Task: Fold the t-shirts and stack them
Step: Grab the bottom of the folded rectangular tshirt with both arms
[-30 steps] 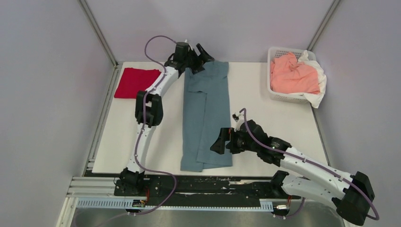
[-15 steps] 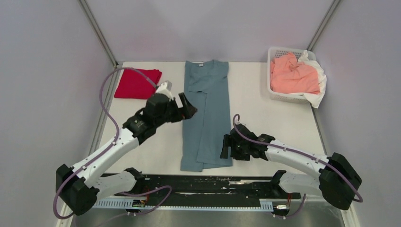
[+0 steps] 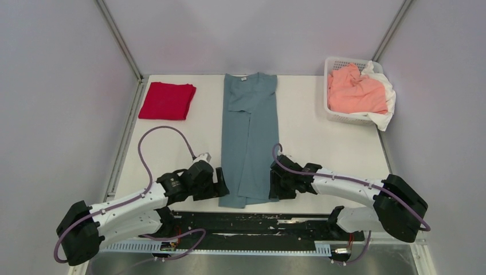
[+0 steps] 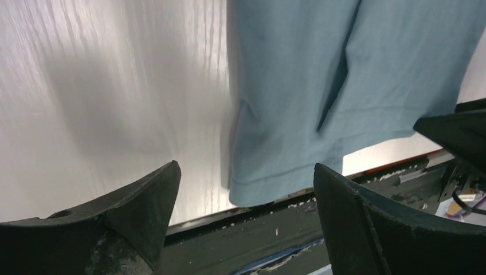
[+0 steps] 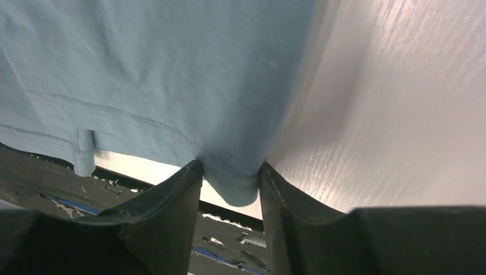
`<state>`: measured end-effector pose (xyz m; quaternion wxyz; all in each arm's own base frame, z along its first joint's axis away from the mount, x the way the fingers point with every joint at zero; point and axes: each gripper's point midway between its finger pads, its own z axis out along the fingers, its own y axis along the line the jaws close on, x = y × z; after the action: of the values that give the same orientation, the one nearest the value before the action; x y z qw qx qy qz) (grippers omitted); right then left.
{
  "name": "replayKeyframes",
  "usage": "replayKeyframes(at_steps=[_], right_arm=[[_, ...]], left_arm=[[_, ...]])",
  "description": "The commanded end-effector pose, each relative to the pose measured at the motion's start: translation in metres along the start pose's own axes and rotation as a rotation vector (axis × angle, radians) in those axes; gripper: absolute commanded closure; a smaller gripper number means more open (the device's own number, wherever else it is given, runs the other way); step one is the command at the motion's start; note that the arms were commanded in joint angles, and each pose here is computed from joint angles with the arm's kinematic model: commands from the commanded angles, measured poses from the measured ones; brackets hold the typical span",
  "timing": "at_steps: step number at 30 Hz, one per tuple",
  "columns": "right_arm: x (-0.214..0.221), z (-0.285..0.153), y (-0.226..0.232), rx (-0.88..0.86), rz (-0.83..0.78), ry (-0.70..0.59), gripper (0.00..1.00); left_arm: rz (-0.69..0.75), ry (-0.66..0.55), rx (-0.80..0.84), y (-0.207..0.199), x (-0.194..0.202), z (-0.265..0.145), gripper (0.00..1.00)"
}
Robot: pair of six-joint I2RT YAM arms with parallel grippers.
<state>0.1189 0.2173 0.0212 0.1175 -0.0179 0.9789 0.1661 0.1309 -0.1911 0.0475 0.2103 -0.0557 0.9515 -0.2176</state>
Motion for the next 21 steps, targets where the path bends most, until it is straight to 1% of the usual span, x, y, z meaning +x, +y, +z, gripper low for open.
replayKeyframes(at_steps=[1,2,3,6,8,9,10,11,12,13,14,15,16,18,19,20,21], right_arm=[[0.007,-0.001,-0.008,0.044,0.04,0.017,0.58],[0.009,0.0,-0.009,0.046,0.042,0.018,0.6],[0.01,-0.001,-0.01,0.047,0.045,0.021,0.62],[0.014,0.0,-0.014,0.052,0.049,0.028,0.65],[0.016,0.001,-0.017,0.058,0.055,0.027,0.67],[0.017,0.001,-0.018,0.06,0.059,0.028,0.7],[0.019,0.002,-0.02,0.065,0.062,0.032,0.72],[0.02,0.002,-0.022,0.067,0.064,0.034,0.72],[0.021,0.003,-0.024,0.073,0.069,0.036,0.72],[0.022,0.003,-0.025,0.074,0.07,0.038,0.73],[0.023,0.003,-0.026,0.075,0.069,0.04,0.73],[0.024,0.003,-0.027,0.077,0.067,0.04,0.74],[0.024,0.003,-0.027,0.078,0.068,0.041,0.75],[0.025,0.002,-0.028,0.08,0.071,0.042,0.75],[0.026,0.002,-0.029,0.084,0.073,0.045,0.75],[0.026,0.002,-0.034,0.101,0.078,0.036,0.74],[0.025,0.002,-0.038,0.117,0.081,0.025,0.74]], left_arm=[[-0.051,0.032,0.042,-0.004,0.017,-0.003,0.09],[-0.042,0.042,0.047,-0.004,0.02,-0.004,0.1],[-0.035,0.049,0.051,-0.004,0.023,-0.003,0.14],[-0.011,0.093,0.092,-0.01,0.035,0.0,0.18],[-0.007,0.128,0.099,-0.008,0.044,0.007,0.24],[-0.015,0.136,0.096,-0.007,0.047,0.01,0.31],[-0.017,0.151,0.075,-0.003,0.05,0.013,0.35],[-0.024,0.156,0.066,-0.001,0.052,0.015,0.43],[-0.027,0.161,0.047,0.002,0.053,0.017,0.47],[-0.038,0.16,0.033,0.005,0.054,0.018,0.54],[-0.044,0.151,0.016,0.009,0.053,0.02,0.57],[-0.059,0.152,0.004,0.012,0.054,0.021,0.64],[-0.065,0.151,-0.001,0.013,0.055,0.022,0.68],[-0.078,0.131,-0.018,0.017,0.052,0.024,0.82],[-0.084,0.134,-0.022,0.018,0.053,0.024,0.85],[-0.09,0.137,-0.028,0.019,0.054,0.024,0.91],[-0.098,0.14,-0.037,0.023,0.056,0.024,0.94]])
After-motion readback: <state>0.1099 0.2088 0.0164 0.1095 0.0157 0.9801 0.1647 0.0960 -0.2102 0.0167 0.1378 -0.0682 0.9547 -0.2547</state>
